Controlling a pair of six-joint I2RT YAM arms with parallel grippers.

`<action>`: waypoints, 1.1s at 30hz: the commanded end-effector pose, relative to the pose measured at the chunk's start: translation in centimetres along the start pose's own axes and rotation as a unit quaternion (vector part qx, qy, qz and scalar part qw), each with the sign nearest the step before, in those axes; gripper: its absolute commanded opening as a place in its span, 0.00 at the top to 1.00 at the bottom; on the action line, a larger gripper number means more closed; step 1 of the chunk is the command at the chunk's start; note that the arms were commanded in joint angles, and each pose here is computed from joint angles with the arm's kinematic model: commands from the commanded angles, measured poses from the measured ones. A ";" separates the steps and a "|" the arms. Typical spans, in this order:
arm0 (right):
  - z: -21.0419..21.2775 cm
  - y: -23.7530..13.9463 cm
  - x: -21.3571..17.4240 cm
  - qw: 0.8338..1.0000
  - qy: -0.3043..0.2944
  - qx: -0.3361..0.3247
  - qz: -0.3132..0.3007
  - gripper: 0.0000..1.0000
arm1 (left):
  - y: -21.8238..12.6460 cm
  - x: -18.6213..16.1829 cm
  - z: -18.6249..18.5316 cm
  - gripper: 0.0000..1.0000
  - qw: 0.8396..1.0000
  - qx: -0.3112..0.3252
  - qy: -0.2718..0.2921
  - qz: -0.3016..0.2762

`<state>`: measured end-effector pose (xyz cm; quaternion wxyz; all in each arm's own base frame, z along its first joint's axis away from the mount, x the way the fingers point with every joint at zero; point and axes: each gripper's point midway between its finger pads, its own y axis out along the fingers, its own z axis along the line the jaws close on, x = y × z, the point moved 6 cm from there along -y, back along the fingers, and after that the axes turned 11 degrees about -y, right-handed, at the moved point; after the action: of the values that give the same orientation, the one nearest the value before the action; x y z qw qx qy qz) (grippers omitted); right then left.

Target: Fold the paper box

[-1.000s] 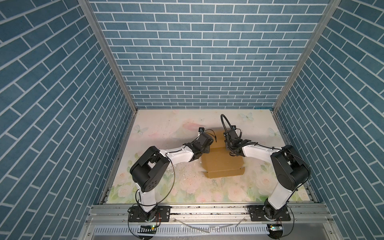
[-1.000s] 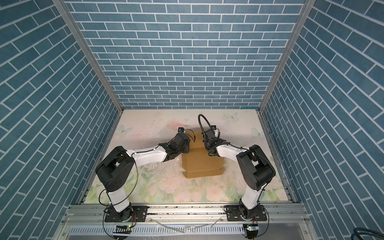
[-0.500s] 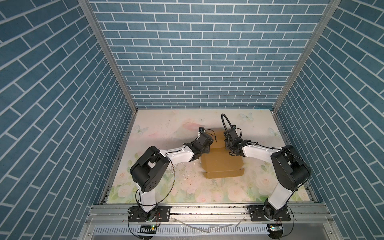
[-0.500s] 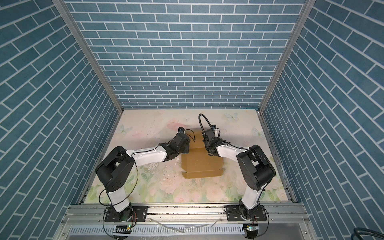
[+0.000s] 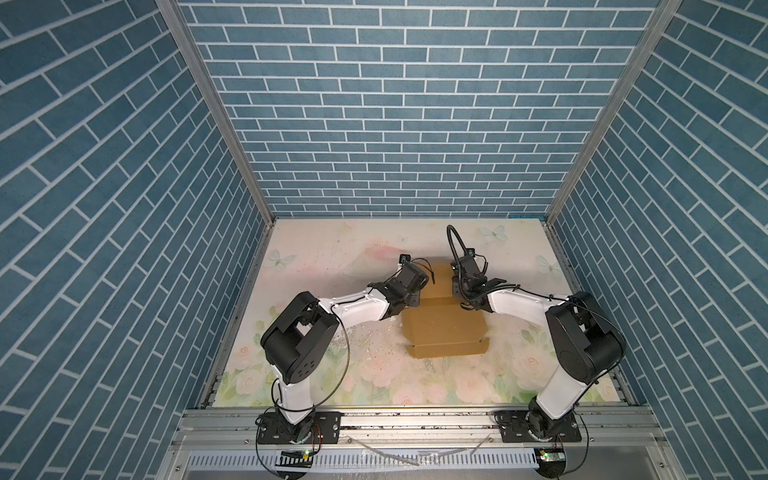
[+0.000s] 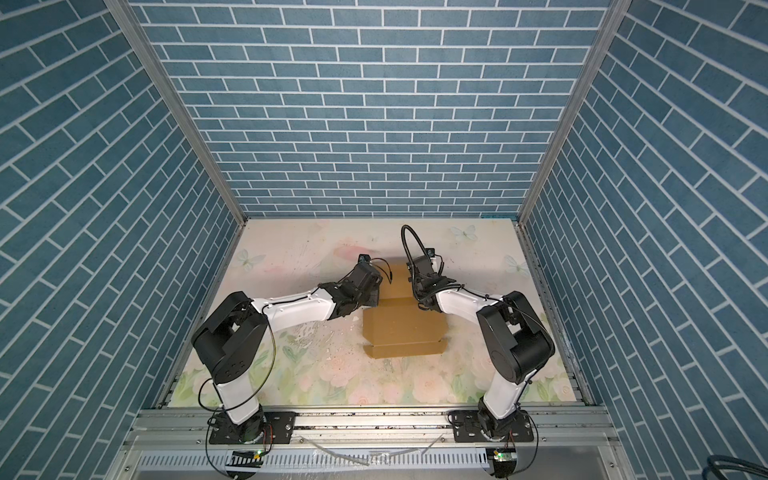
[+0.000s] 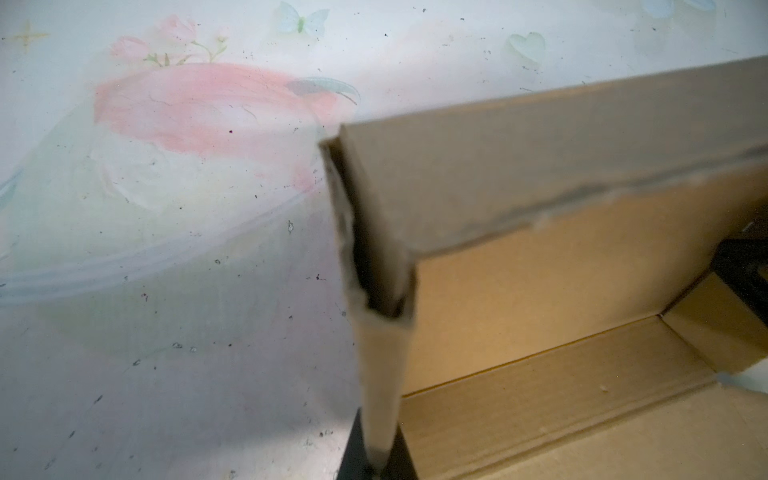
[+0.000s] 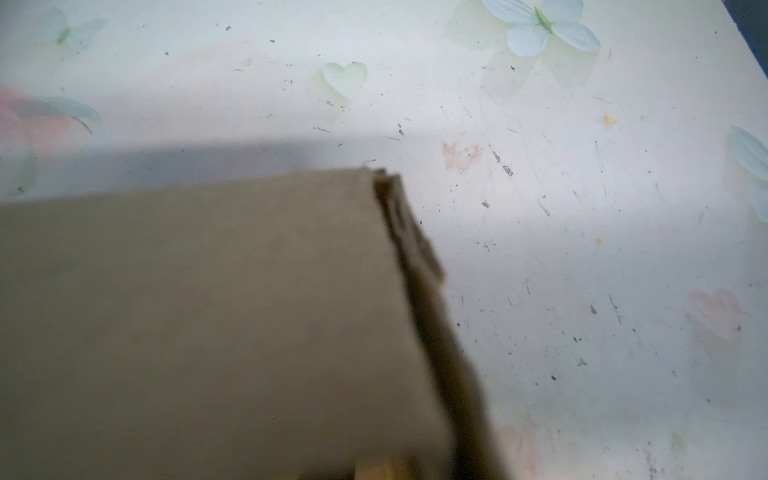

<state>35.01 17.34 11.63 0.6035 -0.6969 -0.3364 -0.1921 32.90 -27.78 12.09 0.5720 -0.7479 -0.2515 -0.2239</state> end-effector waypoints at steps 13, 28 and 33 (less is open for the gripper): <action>-1.1 -3.6 0.0 0.999 0.012 0.031 0.000 0.48 | 2.1 -2.4 1.8 1.00 0.982 0.091 0.058 0.158; -2.6 -7.6 -0.3 0.998 0.019 0.057 -0.020 0.39 | 4.5 -3.5 1.8 1.00 0.967 0.105 0.066 0.223; -3.0 -8.1 -0.3 0.998 0.022 0.060 -0.028 0.39 | 4.8 -3.3 1.5 0.98 0.964 0.109 0.076 0.229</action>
<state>30.33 15.37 18.46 0.6432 -0.6400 -0.3623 -0.2130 36.81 -29.59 11.65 0.6410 -0.7289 -0.1606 -0.1789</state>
